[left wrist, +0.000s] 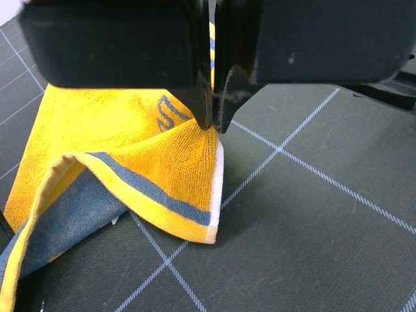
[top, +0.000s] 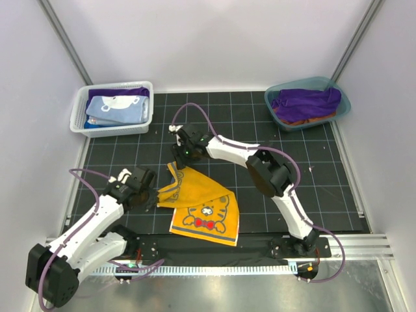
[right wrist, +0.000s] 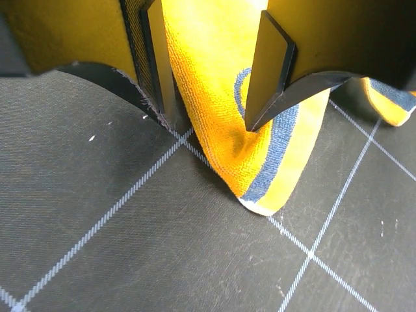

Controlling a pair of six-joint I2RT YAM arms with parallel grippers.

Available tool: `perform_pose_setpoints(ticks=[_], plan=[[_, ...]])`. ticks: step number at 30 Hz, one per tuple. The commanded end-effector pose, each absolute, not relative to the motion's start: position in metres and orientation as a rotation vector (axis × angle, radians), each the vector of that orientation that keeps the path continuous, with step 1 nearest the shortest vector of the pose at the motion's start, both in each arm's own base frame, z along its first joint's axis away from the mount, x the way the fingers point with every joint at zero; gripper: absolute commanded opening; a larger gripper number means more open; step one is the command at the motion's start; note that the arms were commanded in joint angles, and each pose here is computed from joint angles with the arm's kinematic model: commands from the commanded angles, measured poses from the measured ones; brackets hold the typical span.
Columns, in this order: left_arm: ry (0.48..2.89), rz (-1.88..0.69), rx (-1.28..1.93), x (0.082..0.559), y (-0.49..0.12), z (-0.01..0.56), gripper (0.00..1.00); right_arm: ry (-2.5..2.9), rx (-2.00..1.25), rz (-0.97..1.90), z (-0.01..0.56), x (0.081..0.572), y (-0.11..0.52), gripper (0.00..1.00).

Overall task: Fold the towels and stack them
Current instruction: Flatten out the crumpled towel

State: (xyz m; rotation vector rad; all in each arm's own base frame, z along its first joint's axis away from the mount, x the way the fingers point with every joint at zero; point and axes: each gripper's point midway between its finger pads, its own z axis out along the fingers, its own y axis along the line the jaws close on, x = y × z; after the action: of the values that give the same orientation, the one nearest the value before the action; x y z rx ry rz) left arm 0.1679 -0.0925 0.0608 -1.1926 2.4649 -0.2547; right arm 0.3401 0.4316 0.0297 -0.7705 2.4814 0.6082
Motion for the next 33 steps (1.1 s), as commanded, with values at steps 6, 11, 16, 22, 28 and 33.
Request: perform_pose_setpoints(ticks=[6,11,16,22,28,33], plan=[[2.408,-0.325,-1.154,0.189,-0.101,0.077,0.0,2.525,-0.776,0.346,0.016,0.346,0.408,0.1],[2.375,-0.37,-0.937,0.227,-0.114,0.115,0.0,2.448,-0.424,0.187,0.069,0.385,0.351,0.01],[2.442,-0.409,-0.674,0.281,-0.145,0.138,0.0,2.293,-0.166,-0.003,0.137,0.396,0.284,0.01],[2.509,-0.382,-0.493,0.338,-0.166,0.138,0.0,2.192,-0.044,-0.157,0.17,0.396,0.241,0.05],[2.754,-0.365,-0.422,0.349,-0.177,0.056,0.0,2.367,-0.111,-0.233,0.086,0.405,0.24,0.1],[2.886,-0.36,-0.423,0.33,-0.178,0.01,0.0,2.466,-0.104,-0.258,0.04,0.39,0.223,0.11]])
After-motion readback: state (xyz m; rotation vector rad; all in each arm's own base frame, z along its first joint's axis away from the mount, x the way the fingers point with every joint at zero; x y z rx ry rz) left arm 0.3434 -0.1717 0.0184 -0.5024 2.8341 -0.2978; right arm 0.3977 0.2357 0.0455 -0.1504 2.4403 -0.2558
